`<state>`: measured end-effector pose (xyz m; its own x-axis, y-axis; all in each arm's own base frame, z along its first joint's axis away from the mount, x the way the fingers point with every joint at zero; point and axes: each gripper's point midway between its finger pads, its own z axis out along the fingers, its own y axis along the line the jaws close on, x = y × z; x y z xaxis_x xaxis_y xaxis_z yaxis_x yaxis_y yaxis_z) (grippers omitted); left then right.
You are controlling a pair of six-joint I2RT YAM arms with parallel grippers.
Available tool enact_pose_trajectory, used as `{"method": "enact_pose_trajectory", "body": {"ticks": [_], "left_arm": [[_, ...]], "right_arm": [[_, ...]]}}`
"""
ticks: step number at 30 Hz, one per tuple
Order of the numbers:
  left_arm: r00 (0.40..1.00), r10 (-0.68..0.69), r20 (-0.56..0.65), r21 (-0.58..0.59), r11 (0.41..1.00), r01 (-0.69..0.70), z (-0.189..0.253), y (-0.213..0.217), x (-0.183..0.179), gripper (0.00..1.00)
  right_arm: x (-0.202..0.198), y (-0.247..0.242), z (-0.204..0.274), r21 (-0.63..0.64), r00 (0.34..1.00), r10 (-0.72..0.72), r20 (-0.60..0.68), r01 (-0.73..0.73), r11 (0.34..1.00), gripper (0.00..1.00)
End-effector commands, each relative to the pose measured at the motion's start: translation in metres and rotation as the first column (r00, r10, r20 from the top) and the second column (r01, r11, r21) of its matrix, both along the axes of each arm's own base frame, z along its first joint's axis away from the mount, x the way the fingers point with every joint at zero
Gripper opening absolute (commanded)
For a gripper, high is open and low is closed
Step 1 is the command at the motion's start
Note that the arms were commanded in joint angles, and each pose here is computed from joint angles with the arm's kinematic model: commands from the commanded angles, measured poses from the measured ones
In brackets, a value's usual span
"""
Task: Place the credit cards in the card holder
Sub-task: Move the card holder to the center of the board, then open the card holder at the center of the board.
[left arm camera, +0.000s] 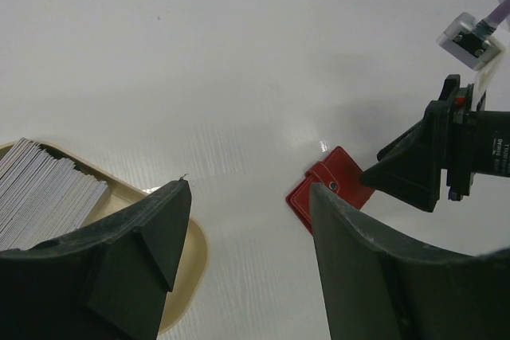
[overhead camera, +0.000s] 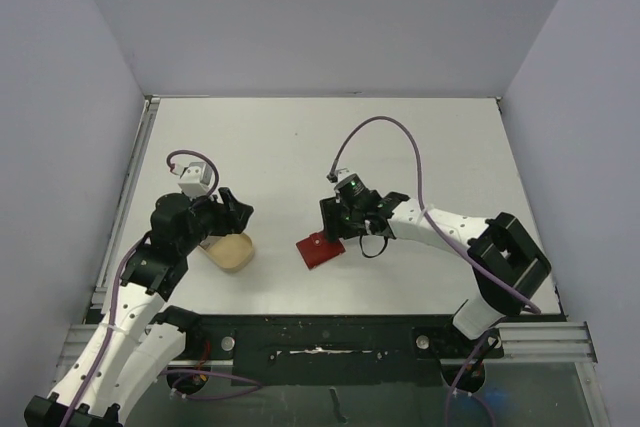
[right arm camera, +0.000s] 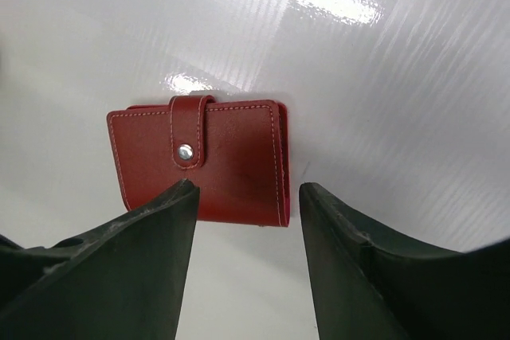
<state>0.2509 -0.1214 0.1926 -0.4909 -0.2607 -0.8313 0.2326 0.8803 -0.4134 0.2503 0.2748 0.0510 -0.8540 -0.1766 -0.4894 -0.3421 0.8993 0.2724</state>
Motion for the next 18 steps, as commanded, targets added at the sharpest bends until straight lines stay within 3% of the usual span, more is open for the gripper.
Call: {"method": "enact_pose_trajectory", "body": {"ticks": [1, 9, 18], "left_arm": [[0.997, -0.001, 0.079, -0.037, 0.999, 0.004, 0.025, -0.002, 0.003, 0.59], [0.99, 0.057, 0.133, -0.029, 0.998, -0.054, 0.04, 0.011, 0.001, 0.59], [0.975, 0.113, 0.191, -0.034, 0.994, -0.108, 0.052, 0.024, -0.006, 0.59]], "right_arm": [[0.011, 0.012, 0.042, -0.008, 0.959, 0.217, 0.183, -0.22, 0.976, 0.54], [0.006, 0.043, 0.045, -0.095, 0.851, 0.458, 0.255, -0.45, 0.888, 0.51], [0.006, 0.059, 0.011, -0.182, 0.86, 0.473, 0.192, -0.442, 0.878, 0.49]]}}
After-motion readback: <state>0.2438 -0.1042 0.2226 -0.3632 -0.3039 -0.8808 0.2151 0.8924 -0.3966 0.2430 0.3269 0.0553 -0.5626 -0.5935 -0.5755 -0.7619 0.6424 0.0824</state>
